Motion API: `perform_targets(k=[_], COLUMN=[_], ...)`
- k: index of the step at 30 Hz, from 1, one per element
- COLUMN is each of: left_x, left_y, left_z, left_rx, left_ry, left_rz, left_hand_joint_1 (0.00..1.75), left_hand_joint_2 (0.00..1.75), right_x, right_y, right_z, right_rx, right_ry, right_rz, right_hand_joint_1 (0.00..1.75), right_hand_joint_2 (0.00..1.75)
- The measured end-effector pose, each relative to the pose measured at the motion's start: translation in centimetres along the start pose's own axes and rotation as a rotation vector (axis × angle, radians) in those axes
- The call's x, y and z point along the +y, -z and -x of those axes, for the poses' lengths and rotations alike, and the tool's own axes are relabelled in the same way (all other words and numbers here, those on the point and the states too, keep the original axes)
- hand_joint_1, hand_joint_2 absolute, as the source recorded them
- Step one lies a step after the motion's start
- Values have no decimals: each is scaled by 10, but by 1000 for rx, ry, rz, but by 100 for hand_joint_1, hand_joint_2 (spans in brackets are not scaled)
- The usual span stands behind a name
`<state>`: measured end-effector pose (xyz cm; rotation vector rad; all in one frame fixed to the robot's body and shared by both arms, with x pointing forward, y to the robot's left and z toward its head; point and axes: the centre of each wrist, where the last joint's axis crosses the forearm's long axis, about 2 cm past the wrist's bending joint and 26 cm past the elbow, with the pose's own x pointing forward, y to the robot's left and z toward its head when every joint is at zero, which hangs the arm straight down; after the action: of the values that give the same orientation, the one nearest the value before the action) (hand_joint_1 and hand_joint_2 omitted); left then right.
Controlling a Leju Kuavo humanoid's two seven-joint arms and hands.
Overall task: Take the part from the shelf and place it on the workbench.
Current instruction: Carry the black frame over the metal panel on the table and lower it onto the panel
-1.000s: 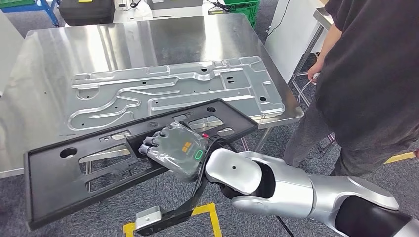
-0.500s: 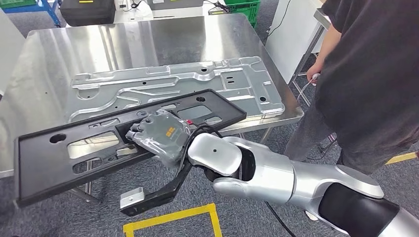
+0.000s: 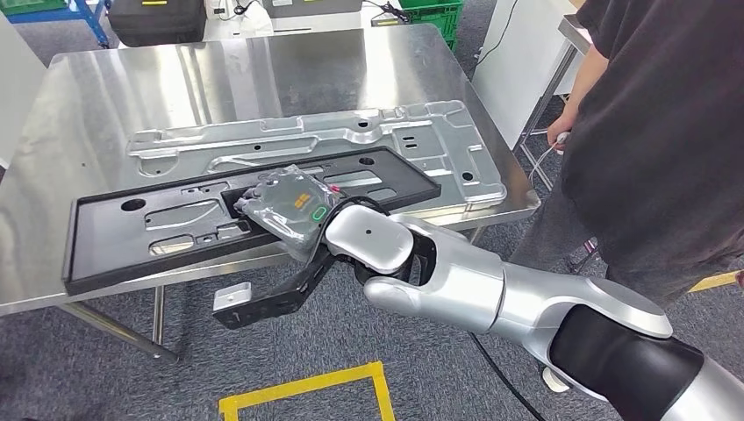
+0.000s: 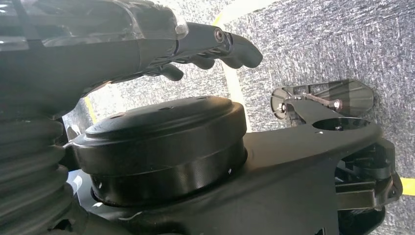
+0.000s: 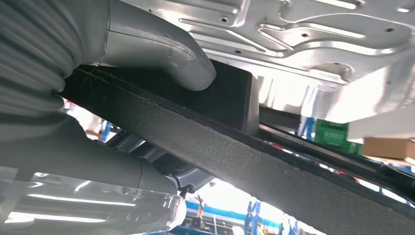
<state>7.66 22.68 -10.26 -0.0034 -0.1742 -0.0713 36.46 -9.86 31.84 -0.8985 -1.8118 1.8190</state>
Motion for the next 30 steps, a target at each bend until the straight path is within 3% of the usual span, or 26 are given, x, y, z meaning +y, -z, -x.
perform_targets(k=[19,30], left_x=[-4,-6], left_y=[0,-1], left_z=[0,0], left_rx=[7,15], left_ry=[-3,-7], left_rz=[12,20], left_hand_joint_1=[0,0], left_hand_joint_2=[175,175], right_x=[26,28], right_y=[17,22], right_z=[55,78], right_rx=[174,249], right_ry=[-4,-41], right_rz=[-101,-128], right_hand_joint_1=[175,175], right_hand_joint_2=[175,175])
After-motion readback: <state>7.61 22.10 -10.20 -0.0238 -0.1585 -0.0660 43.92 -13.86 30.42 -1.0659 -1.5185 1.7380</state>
